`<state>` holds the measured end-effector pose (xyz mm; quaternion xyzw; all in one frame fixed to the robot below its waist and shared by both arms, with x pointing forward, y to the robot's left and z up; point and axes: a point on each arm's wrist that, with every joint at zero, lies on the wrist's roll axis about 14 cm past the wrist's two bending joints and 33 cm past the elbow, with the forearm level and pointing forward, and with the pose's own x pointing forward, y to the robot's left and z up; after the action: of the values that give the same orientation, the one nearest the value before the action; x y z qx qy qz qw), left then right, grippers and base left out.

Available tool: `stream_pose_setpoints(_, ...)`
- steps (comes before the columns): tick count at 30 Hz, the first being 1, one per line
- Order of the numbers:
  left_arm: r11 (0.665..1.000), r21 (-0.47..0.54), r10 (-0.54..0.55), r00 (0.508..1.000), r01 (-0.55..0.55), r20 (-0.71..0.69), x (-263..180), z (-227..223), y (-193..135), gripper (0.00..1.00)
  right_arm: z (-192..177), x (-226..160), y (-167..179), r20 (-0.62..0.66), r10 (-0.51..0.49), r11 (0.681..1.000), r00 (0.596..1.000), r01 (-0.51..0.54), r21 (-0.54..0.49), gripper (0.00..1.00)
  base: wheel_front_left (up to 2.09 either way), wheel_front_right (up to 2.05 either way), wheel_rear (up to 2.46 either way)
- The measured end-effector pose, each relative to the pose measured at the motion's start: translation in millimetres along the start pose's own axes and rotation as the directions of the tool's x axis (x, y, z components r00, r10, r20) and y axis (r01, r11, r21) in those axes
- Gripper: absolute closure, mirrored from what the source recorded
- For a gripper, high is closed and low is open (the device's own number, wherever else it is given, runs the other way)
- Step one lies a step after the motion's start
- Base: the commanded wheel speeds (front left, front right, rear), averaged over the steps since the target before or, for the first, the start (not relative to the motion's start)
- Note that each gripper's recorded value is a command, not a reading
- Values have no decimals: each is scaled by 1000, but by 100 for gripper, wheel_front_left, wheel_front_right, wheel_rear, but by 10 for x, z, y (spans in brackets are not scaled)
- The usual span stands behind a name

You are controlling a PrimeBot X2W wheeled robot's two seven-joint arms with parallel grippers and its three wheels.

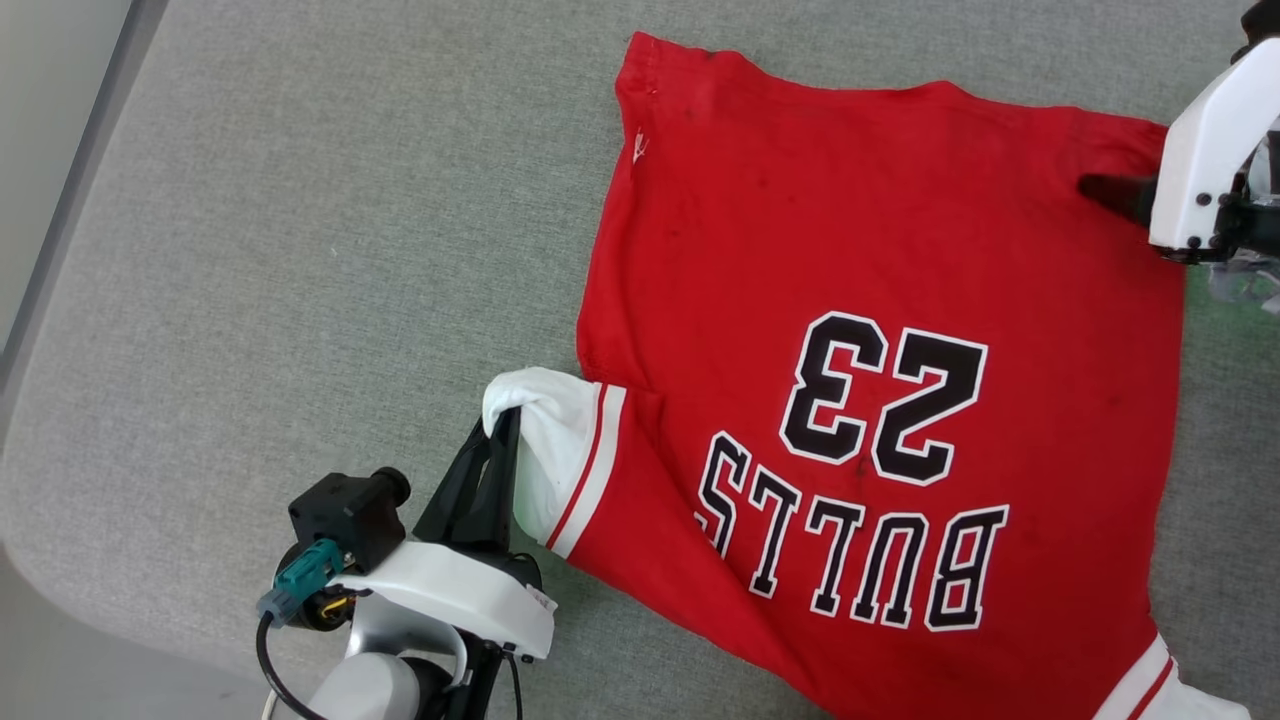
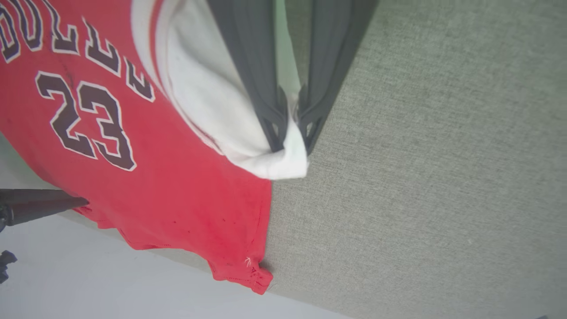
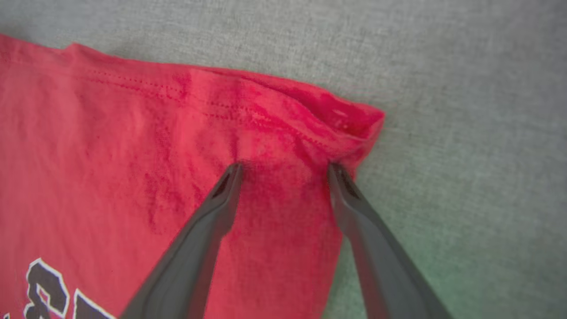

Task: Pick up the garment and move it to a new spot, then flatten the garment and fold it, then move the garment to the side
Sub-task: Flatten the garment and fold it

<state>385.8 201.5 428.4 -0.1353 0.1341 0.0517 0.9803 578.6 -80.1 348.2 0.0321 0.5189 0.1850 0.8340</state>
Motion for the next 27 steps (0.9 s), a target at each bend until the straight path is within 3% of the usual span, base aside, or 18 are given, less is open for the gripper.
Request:
stream_pose_setpoints(1,1000,-5,5,1000,-5,0,-4,-6,14,100,-27,5,4,-28,6,1000,1000,-6,11,50,0,0,0)
stream_pose_setpoints(2,1000,-6,5,1000,-5,-2,-8,-13,20,100,-50,7,-7,-48,2,1000,999,-2,11,88,0,0,0)
stream_pose_setpoints(3,1000,-6,7,1000,-7,1,-10,-11,26,100,-61,4,-20,-61,-2,1000,998,2,10,100,0,0,0)
stream_pose_setpoints(11,1000,-12,14,1000,-13,12,-68,19,60,100,53,-151,-23,2,3,999,1000,-3,36,100,0,0,0)
stream_pose_setpoints(19,999,-22,39,999,-38,4,-213,33,167,100,330,-790,-363,176,-96,994,980,103,-29,100,0,0,0)
stream_pose_setpoints(27,999,-29,32,999,-33,-31,-390,-18,205,100,-212,-1377,-782,253,-171,985,952,172,18,100,0,0,0)
